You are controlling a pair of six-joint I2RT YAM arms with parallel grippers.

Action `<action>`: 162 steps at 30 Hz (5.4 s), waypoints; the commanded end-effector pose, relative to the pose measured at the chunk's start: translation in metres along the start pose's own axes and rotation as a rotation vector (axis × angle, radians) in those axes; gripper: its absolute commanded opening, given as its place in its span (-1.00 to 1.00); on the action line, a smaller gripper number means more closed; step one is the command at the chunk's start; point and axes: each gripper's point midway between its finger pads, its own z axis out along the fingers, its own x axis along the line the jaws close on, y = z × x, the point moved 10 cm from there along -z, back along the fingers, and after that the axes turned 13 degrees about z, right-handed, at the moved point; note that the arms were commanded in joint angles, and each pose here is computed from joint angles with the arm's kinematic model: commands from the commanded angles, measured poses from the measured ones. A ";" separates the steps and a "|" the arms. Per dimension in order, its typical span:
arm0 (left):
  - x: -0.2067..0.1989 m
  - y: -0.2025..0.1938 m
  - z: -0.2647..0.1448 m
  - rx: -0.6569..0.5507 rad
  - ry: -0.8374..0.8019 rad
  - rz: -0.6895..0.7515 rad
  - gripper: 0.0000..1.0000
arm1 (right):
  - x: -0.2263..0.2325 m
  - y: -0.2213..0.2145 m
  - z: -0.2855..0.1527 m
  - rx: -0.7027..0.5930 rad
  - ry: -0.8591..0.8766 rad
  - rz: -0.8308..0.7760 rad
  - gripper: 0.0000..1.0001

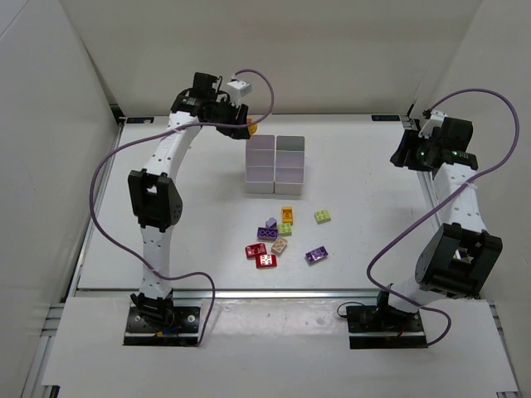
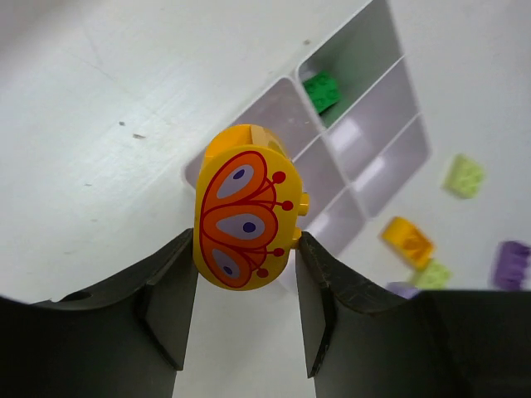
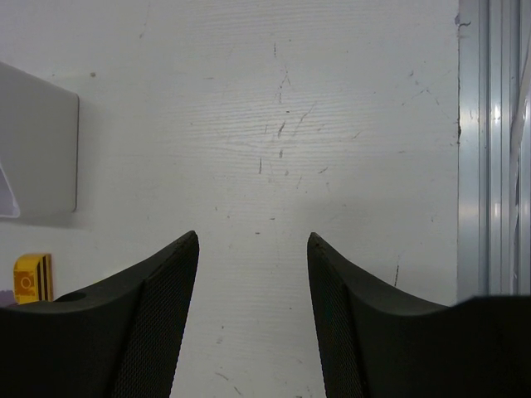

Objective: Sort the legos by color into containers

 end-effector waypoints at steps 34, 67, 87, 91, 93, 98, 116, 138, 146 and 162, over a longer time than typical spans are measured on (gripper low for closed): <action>-0.036 0.024 0.039 0.232 0.315 0.605 -0.44 | 0.002 -0.007 -0.006 -0.028 0.013 -0.022 0.21; -0.046 0.026 0.039 0.193 0.260 0.626 0.51 | 0.000 -0.008 -0.001 -0.021 0.009 -0.017 0.21; -0.031 0.029 0.039 0.162 0.506 0.600 0.41 | 0.000 -0.012 -0.003 -0.017 0.007 -0.017 0.23; -0.028 0.033 0.035 0.130 0.576 0.604 0.44 | 0.000 -0.012 -0.004 -0.018 0.011 -0.016 0.23; -0.027 0.036 0.035 0.113 0.598 0.601 0.45 | 0.000 -0.012 -0.003 -0.020 0.015 -0.016 0.23; -0.026 0.048 0.026 0.058 0.652 0.592 0.45 | 0.000 -0.013 -0.003 -0.017 0.017 -0.015 0.24; -0.065 0.039 -0.016 -0.082 0.604 0.608 0.45 | 0.002 -0.013 -0.004 -0.019 0.029 -0.014 0.25; -0.229 -0.041 -0.003 0.130 -0.436 0.357 0.28 | 0.004 -0.014 -0.006 -0.010 0.059 -0.046 0.34; -0.248 -0.054 0.023 0.251 -0.077 0.047 0.30 | 0.003 -0.018 -0.007 -0.005 0.046 -0.041 0.34; -0.259 -0.056 0.096 0.307 0.370 -0.187 0.19 | 0.002 -0.022 -0.007 0.018 0.046 -0.031 0.35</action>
